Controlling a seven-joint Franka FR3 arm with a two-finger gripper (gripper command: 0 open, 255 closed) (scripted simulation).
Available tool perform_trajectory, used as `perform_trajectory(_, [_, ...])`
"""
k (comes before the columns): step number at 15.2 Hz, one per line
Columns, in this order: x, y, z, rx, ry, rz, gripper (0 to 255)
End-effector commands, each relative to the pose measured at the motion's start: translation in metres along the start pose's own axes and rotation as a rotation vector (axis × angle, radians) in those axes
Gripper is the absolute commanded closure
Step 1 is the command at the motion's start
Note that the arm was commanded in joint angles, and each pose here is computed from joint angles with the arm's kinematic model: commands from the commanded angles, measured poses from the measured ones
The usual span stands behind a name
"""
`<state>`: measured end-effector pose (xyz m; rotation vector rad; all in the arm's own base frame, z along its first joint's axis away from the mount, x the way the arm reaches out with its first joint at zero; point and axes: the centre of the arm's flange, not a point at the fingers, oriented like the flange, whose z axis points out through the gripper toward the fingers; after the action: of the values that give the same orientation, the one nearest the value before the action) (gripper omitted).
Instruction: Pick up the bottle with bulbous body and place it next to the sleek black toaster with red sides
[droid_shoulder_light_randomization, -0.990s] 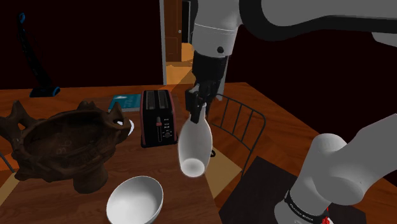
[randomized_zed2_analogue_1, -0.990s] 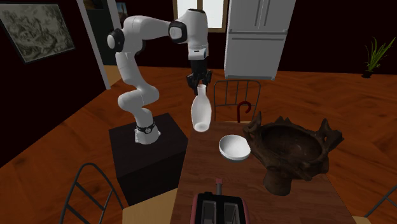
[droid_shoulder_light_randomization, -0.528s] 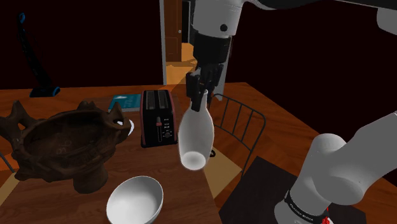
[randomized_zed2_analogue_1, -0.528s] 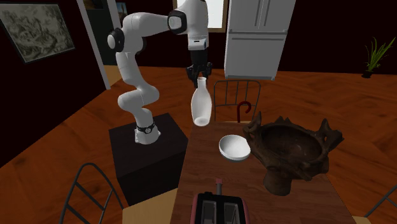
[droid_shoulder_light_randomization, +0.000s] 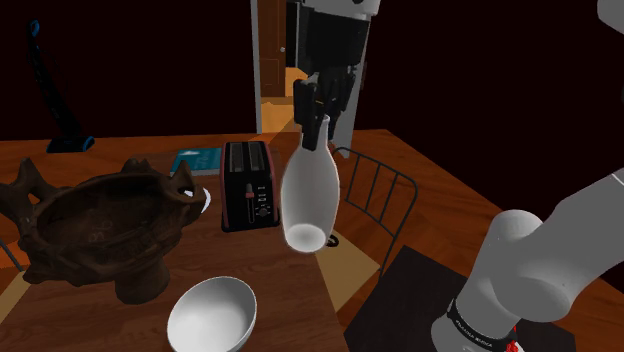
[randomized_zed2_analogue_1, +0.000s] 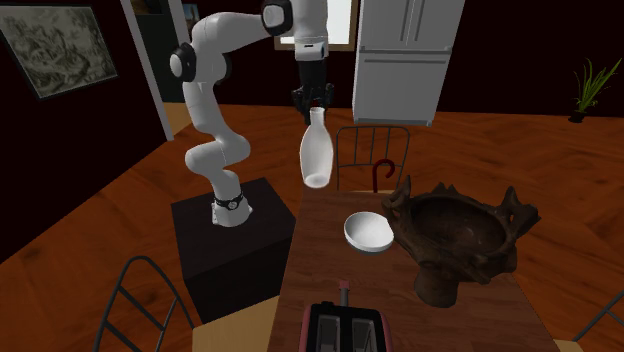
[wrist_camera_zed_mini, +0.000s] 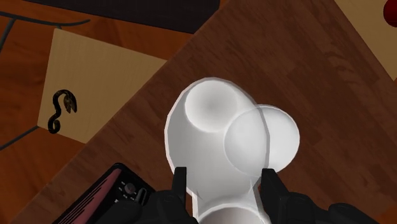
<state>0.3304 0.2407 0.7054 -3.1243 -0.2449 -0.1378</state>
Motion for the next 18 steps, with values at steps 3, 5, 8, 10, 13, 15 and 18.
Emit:
perform_trajectory(3, [0.002,0.0,-0.021,0.0,0.0,0.0,255])
perform_trajectory(5, [0.003,0.0,-0.031,0.0,0.0,0.0,255])
perform_trajectory(8, [0.004,0.0,-0.044,0.0,0.0,0.0,255])
perform_trajectory(10, [0.02,0.022,-0.041,0.0,0.0,0.0,255])
perform_trajectory(13, [0.043,0.054,-0.036,0.0,0.0,0.0,255])
perform_trajectory(15, [0.058,0.075,-0.032,0.0,0.0,0.0,255])
perform_trajectory(18, [0.081,0.107,-0.027,0.0,0.0,0.0,255])
